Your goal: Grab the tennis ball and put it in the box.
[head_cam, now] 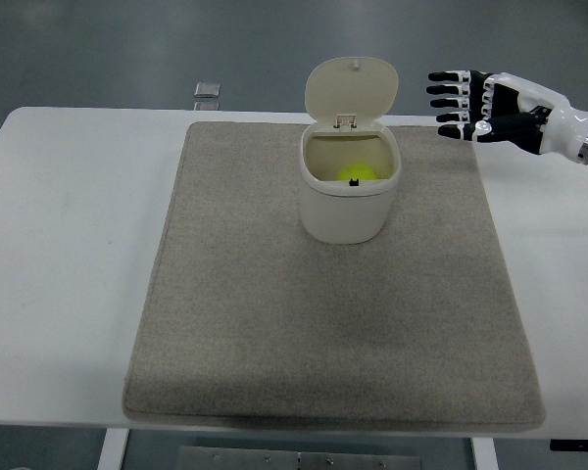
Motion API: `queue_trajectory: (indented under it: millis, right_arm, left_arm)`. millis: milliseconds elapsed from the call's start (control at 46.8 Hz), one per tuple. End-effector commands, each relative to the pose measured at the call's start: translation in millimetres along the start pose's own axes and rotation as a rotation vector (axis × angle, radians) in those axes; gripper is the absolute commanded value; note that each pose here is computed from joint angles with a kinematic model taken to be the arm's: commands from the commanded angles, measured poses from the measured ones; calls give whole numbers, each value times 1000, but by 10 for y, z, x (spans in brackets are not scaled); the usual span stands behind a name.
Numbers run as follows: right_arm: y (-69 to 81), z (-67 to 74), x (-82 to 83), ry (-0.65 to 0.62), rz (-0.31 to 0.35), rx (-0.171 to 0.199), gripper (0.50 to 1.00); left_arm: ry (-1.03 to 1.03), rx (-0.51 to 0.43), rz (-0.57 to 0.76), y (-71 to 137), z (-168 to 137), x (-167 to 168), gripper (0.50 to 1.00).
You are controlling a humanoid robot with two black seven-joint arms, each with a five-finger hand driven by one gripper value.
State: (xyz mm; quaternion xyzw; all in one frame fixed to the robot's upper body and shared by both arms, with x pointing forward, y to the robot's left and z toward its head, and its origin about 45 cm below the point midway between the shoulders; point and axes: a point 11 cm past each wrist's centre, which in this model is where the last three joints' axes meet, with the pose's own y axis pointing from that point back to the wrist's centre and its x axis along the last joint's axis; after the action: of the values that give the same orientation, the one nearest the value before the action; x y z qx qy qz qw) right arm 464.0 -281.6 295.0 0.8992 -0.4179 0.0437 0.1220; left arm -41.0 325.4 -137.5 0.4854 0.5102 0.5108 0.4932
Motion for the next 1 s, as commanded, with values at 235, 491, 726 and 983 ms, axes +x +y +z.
queue_trajectory:
  millis: [235,491,726,983]
  right_arm:
    - [-138,382,35,-305,138,-35,893]
    - [-213,336,116,-592,218,62,891]
    - [-281,434,104,-734,314,67,891]
    - [-287,593,-2,-742,313,44,917]
  left_arm:
    - [1,0,1,0,0,1,996]
    - [1,0,1,0,0,1,996]
    - [1,0,0,0,0,0,996]
    - [-1,0,1,0,0,1,996]
